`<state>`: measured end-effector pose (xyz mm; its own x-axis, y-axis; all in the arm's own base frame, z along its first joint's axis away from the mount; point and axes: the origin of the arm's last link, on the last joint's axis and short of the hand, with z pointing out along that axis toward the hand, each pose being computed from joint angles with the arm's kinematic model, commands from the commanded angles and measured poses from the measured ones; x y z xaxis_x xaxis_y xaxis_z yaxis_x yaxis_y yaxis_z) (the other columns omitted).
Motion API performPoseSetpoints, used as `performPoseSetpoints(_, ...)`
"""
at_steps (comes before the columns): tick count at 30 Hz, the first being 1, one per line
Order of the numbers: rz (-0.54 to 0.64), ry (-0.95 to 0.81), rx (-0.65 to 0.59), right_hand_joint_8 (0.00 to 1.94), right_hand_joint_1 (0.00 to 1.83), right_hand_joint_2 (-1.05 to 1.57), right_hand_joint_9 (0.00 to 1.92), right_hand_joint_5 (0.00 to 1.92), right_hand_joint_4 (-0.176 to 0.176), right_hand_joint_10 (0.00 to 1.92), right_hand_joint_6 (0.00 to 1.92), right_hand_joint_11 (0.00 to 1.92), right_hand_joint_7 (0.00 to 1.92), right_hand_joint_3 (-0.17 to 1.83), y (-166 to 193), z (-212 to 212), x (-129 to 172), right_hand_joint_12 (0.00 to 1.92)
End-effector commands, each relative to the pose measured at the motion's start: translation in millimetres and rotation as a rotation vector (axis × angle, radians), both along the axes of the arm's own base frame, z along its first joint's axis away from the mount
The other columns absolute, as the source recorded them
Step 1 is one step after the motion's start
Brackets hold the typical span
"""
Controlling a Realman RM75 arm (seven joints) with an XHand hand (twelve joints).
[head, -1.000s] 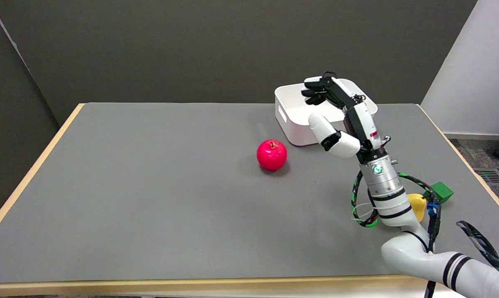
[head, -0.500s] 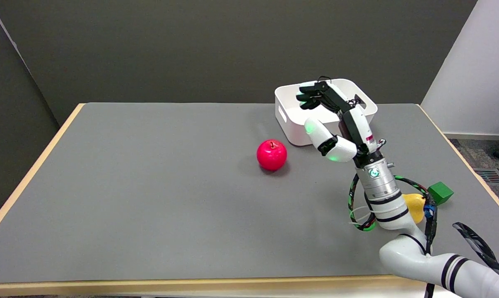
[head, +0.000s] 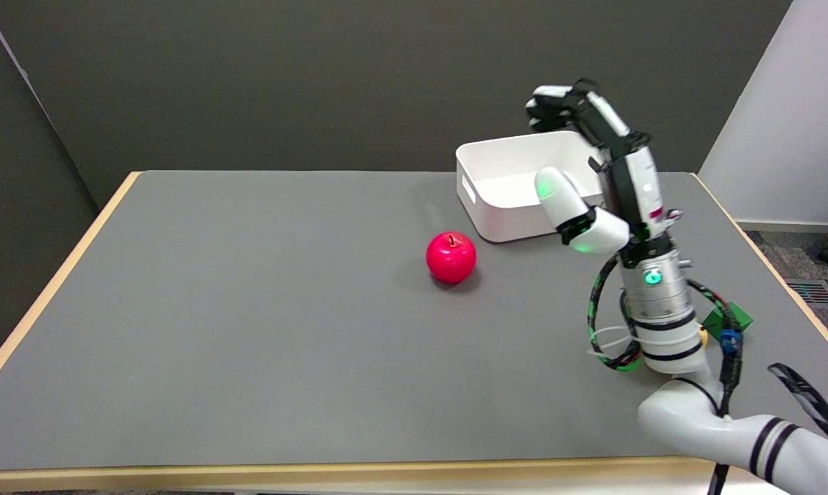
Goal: Pick up the yellow pear.
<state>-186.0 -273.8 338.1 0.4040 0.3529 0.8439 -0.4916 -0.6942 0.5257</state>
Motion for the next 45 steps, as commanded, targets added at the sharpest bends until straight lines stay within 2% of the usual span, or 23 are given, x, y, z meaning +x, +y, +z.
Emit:
performPoseSetpoints(1,0.105,0.210,-0.512,0.77,0.59,0.76,0.49,0.40,-0.036,1.20,0.79,0.31,0.56,0.84,63,50,64,1.56)
performPoseSetpoints(6,0.032,0.207,-0.680,0.85,0.62,0.76,0.55,0.42,-0.032,1.26,0.86,0.39,0.60,0.85,82,76,53,1.65)
performPoseSetpoints(17,-0.044,0.176,-0.923,0.89,0.64,0.73,0.60,0.46,-0.018,1.30,0.92,0.45,0.65,0.88,118,137,28,1.70)
performPoseSetpoints(21,-0.095,0.197,-0.977,0.91,0.65,0.72,0.63,0.48,-0.008,1.33,0.97,0.47,0.67,0.89,131,152,19,1.73)
performPoseSetpoints(26,-0.194,0.191,-1.041,0.89,0.63,0.71,0.66,0.50,-0.001,1.29,0.94,0.49,0.71,0.94,150,165,-11,1.74)
performPoseSetpoints(34,-0.373,0.167,-1.066,0.89,0.63,0.71,0.66,0.51,0.001,1.29,0.94,0.50,0.71,0.95,173,161,-63,1.75)
performPoseSetpoints(38,-0.435,0.177,-1.046,0.90,0.65,0.68,0.64,0.48,0.011,1.33,0.95,0.48,0.68,0.89,176,156,-77,1.73)
performPoseSetpoints(41,-0.467,0.190,-1.024,0.85,0.59,0.66,0.62,0.47,0.023,1.26,0.88,0.46,0.67,0.91,176,152,-86,1.72)
performPoseSetpoints(45,-0.508,0.185,-1.016,0.86,0.60,0.67,0.59,0.44,0.021,1.27,0.88,0.46,0.64,0.86,177,148,-97,1.71)
